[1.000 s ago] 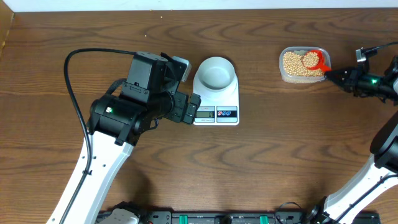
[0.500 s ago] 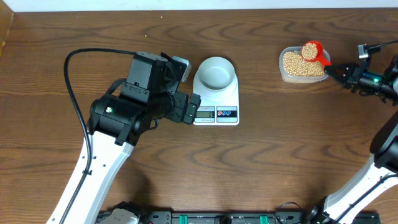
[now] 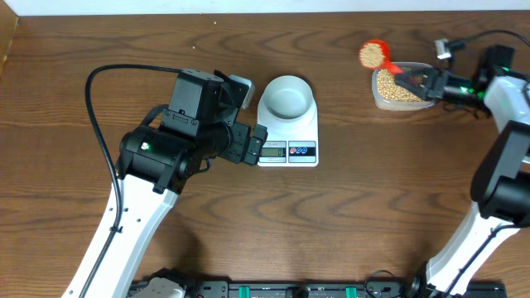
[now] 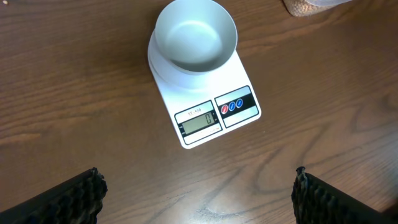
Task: Scoop item into bowl and weigh 50g on scale
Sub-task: 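Carry the filled scoop left over the bowl on the scale, then tip the scoop to pour soybeans into the white bowl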
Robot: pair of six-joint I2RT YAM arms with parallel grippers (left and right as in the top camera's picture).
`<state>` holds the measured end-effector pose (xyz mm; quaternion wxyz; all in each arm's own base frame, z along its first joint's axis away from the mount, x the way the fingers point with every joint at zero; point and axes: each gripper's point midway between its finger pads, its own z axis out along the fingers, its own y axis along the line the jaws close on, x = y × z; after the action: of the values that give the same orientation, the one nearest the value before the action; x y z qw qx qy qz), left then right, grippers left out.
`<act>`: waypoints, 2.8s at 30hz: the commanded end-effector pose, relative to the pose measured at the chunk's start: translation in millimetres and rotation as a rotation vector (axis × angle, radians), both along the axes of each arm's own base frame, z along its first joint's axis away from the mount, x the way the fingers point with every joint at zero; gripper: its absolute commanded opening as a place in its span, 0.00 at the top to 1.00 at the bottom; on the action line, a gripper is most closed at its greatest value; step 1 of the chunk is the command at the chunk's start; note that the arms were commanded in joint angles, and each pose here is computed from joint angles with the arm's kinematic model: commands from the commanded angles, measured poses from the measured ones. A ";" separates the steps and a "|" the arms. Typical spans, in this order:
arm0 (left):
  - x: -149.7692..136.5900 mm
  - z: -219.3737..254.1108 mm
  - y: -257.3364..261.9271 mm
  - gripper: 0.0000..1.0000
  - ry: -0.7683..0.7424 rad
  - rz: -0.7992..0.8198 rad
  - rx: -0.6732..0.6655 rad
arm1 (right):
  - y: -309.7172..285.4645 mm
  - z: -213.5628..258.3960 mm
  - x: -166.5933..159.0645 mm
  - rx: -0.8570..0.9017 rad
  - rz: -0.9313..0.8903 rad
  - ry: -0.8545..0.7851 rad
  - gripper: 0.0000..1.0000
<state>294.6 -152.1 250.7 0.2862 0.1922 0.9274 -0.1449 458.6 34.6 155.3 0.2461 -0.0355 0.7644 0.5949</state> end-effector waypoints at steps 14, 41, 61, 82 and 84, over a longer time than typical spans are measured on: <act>2.9 -0.5 2.2 0.02 -0.007 -0.003 0.016 | 122.6 21.8 -8.3 -0.020 0.248 0.024 0.99; 2.9 -0.5 2.2 0.02 -0.007 -0.003 0.016 | 177.5 -34.9 -34.0 -0.647 0.307 -0.043 0.99; 2.9 -0.5 2.2 0.02 -0.007 -0.003 0.016 | 190.6 -8.1 -41.6 -1.047 0.263 -0.271 0.99; 2.9 -0.5 2.2 0.02 -0.007 -0.003 0.016 | 196.1 9.6 -43.4 -1.334 0.173 -0.405 0.99; 2.9 -0.5 2.2 0.02 -0.007 -0.003 0.016 | 198.0 15.8 -43.6 -1.328 0.168 -0.426 0.99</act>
<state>294.6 -152.1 250.6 0.2861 0.1922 0.9275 -0.1449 410.1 233.6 134.2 0.2237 -0.3525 0.9086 0.0131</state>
